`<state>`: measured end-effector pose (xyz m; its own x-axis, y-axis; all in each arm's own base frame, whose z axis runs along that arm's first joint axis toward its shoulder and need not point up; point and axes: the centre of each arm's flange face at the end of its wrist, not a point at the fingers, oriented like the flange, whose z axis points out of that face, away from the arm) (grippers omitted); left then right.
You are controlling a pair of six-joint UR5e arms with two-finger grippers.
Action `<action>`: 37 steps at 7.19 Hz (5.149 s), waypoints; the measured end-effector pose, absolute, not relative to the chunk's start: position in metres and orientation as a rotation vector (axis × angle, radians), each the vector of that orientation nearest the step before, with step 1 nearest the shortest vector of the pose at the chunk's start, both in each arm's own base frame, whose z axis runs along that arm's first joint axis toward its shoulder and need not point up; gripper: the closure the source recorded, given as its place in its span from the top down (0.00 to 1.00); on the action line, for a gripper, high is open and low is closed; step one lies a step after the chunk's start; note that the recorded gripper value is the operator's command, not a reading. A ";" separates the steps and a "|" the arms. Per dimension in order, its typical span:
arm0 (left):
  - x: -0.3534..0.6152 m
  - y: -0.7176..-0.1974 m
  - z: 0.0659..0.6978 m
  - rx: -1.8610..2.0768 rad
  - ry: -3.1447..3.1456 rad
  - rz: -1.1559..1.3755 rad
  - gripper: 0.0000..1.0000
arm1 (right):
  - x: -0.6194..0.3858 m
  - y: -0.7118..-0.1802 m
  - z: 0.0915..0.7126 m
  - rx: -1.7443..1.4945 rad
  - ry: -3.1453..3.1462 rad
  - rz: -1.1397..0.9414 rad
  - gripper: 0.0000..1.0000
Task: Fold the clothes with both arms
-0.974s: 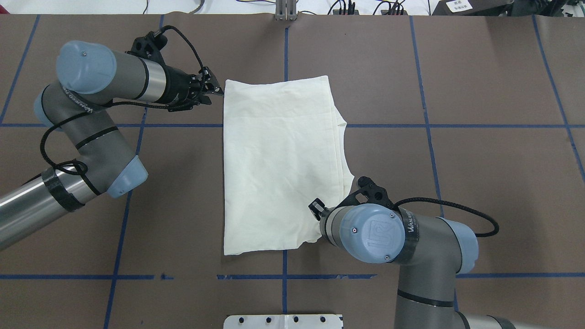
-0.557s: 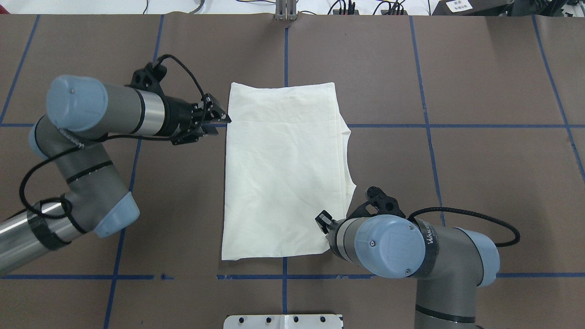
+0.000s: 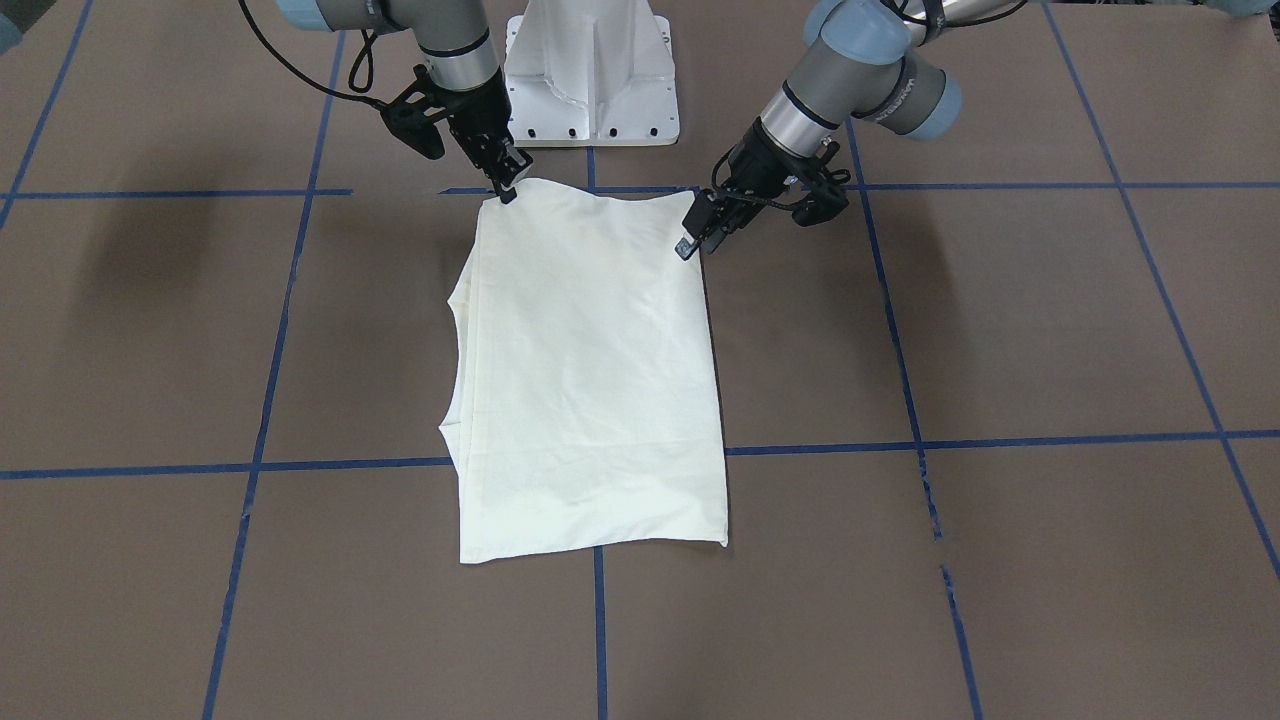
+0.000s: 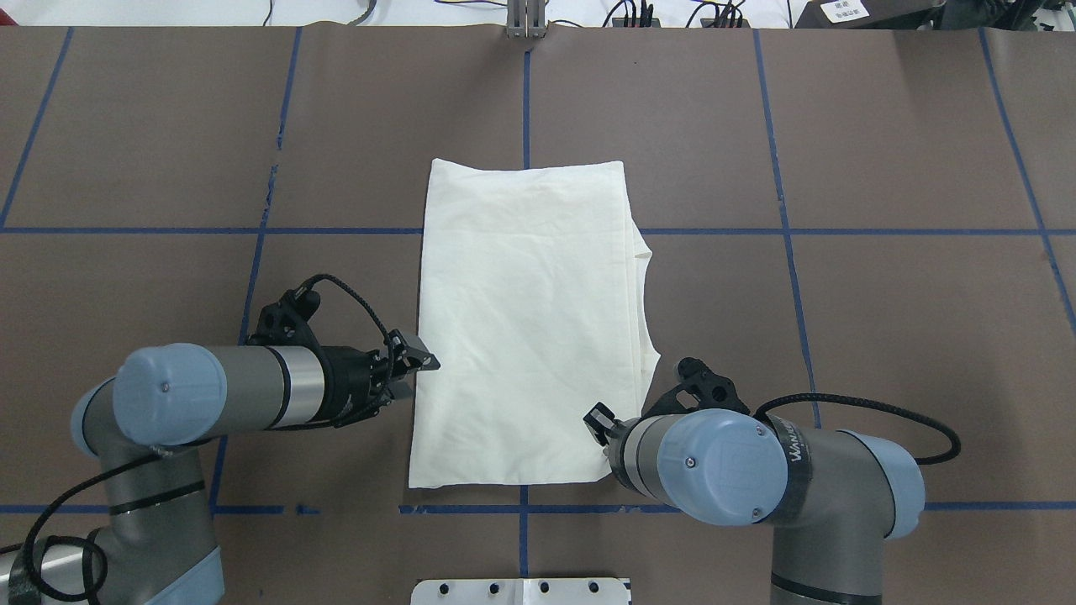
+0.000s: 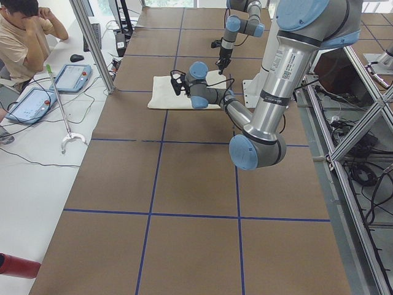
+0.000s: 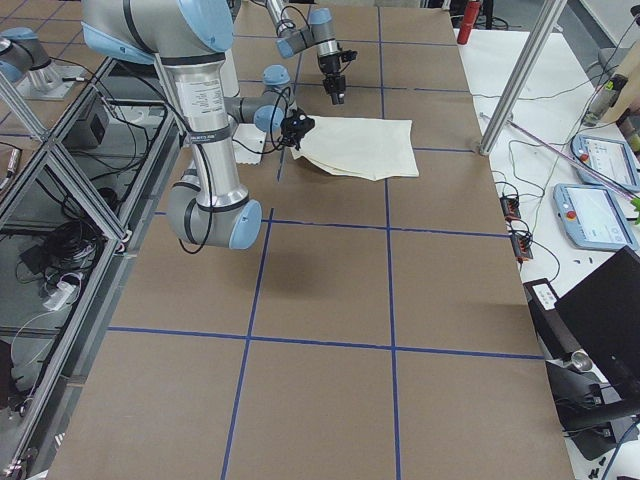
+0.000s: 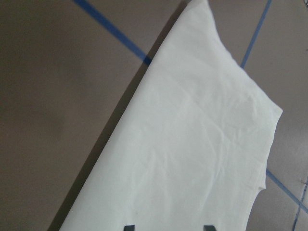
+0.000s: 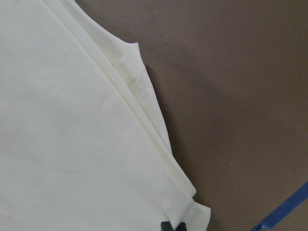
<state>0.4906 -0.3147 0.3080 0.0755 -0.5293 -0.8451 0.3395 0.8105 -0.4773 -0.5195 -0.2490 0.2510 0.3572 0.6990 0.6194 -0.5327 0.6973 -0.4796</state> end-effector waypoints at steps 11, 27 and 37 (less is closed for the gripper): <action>0.534 -0.231 0.324 -0.266 1.144 -0.652 0.00 | -0.515 -0.248 0.242 -0.215 -0.924 0.798 0.00; 0.461 -0.346 0.211 -0.084 1.212 -0.696 0.00 | -0.445 -0.398 0.197 -0.190 -0.969 0.918 0.00; 0.484 -0.474 0.234 0.132 1.152 -0.671 0.00 | -0.489 -0.518 0.221 -0.181 -0.960 0.947 0.00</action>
